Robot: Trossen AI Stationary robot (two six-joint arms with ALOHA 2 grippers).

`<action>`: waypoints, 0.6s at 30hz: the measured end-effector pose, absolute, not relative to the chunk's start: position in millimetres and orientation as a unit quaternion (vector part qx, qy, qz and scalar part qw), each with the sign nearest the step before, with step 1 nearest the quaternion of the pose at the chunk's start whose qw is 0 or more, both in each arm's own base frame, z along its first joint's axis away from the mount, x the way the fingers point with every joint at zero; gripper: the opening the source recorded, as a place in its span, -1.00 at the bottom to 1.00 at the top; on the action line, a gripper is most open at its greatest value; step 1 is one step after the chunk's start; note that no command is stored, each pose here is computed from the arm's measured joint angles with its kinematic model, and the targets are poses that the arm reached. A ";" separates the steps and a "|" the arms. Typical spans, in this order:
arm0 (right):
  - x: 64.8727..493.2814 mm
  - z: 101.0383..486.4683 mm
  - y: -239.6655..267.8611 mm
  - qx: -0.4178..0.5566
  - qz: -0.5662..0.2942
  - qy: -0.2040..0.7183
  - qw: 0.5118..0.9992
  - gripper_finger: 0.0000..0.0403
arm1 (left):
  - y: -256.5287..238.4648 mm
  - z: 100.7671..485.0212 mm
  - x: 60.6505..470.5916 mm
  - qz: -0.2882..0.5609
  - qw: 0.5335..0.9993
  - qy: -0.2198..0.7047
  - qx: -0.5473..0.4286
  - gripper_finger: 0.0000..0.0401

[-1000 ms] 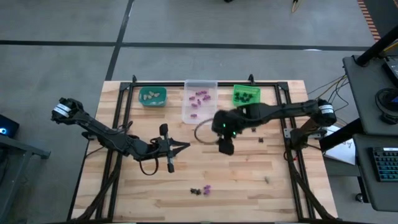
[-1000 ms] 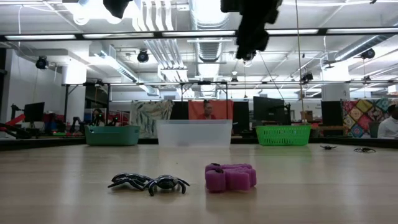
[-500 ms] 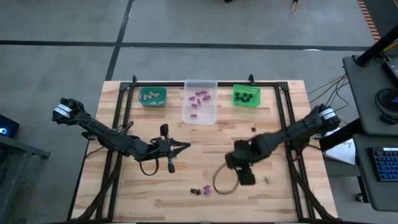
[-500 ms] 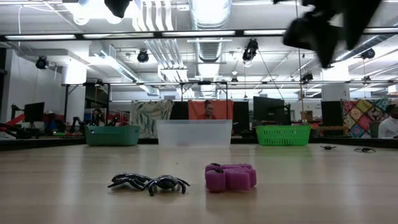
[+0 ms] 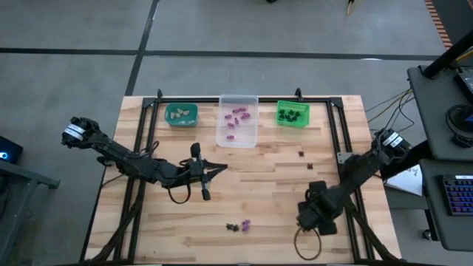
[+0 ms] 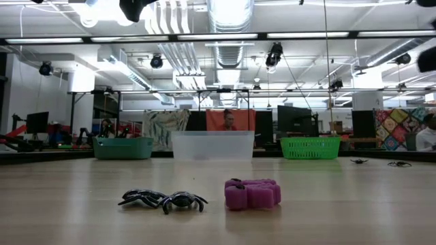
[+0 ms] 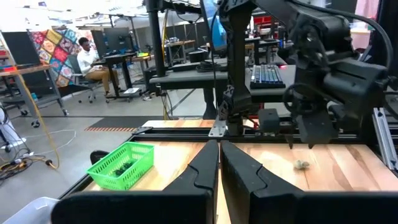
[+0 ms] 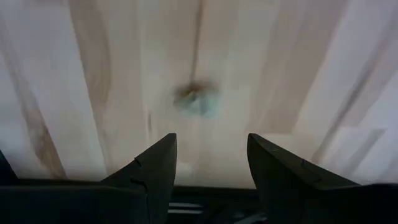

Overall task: Sort Halloween decoration
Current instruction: Put the white skull toy into the light blue bin

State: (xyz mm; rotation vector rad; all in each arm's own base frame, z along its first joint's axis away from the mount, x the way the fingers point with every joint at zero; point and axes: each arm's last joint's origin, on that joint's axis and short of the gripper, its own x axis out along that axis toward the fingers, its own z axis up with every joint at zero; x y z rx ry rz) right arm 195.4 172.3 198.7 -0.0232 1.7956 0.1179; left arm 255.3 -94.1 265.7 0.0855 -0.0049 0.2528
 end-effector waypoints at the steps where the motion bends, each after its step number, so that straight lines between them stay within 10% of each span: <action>1: 191.8 196.5 175.0 -0.013 0.052 0.782 0.621 -0.07 | -93.5 265.8 255.5 0.127 0.991 -0.003 0.042 -1.00; 18: 174.2 175.9 183.2 -0.045 0.043 0.769 0.637 -0.23 | -92.7 266.6 255.8 0.129 0.991 -0.007 0.040 -1.00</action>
